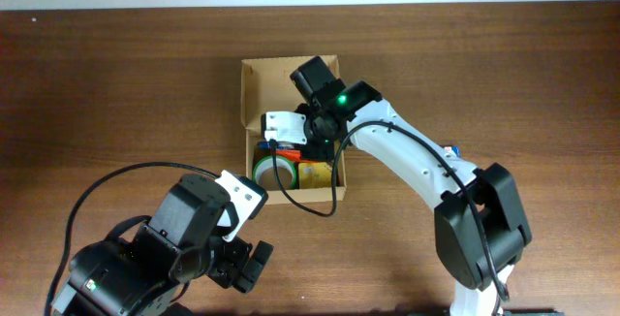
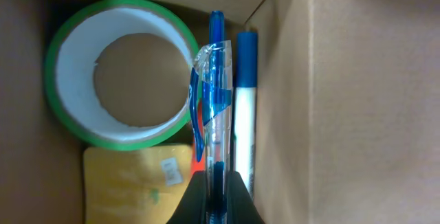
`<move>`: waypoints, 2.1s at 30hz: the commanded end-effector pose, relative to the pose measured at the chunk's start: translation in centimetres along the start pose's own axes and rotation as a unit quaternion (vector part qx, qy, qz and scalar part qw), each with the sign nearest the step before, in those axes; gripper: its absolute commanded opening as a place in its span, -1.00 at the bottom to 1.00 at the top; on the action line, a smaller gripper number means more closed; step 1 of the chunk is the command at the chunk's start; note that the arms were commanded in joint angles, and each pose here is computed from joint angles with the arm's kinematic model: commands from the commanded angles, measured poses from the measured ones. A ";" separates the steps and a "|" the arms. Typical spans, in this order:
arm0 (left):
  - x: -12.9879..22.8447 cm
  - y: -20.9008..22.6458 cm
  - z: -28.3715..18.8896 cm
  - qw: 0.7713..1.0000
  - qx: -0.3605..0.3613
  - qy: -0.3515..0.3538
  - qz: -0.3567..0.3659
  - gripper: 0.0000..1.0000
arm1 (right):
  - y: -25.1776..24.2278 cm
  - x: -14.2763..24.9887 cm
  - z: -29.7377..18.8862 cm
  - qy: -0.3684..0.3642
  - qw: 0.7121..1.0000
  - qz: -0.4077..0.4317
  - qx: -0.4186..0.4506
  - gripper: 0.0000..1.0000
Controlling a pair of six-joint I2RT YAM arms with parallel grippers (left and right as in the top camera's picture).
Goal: Pack container
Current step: 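Lift the blue pen and carry it into the box, then lower the pen beside the marker and open right gripper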
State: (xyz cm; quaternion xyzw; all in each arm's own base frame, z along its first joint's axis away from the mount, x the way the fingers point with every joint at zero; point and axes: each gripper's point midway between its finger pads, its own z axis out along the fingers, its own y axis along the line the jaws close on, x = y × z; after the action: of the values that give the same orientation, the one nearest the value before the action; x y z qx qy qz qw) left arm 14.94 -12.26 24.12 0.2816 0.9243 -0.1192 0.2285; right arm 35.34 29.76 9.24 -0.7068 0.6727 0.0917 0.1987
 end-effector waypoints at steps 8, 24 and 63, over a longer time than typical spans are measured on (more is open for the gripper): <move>-0.3 -0.3 -0.5 1.000 0.006 -0.010 -0.002 0.99 | -1.0 -0.5 0.6 -0.004 1.000 -0.011 0.016 -0.92; -0.3 -0.3 -0.5 1.000 0.006 -0.010 -0.002 0.99 | -1.8 -0.6 0.6 -0.002 0.999 -0.014 0.035 -0.92; -0.3 -0.3 -0.5 1.000 0.006 -0.010 -0.002 0.99 | 0.4 -2.8 -16.5 -0.076 0.971 0.184 0.129 -0.93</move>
State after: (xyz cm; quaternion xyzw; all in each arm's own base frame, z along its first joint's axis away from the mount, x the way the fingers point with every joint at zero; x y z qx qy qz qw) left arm 14.94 -12.26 24.12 0.2816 0.9243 -0.1192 0.2285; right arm 33.11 26.58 22.27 -0.5530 0.7750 0.0897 0.2924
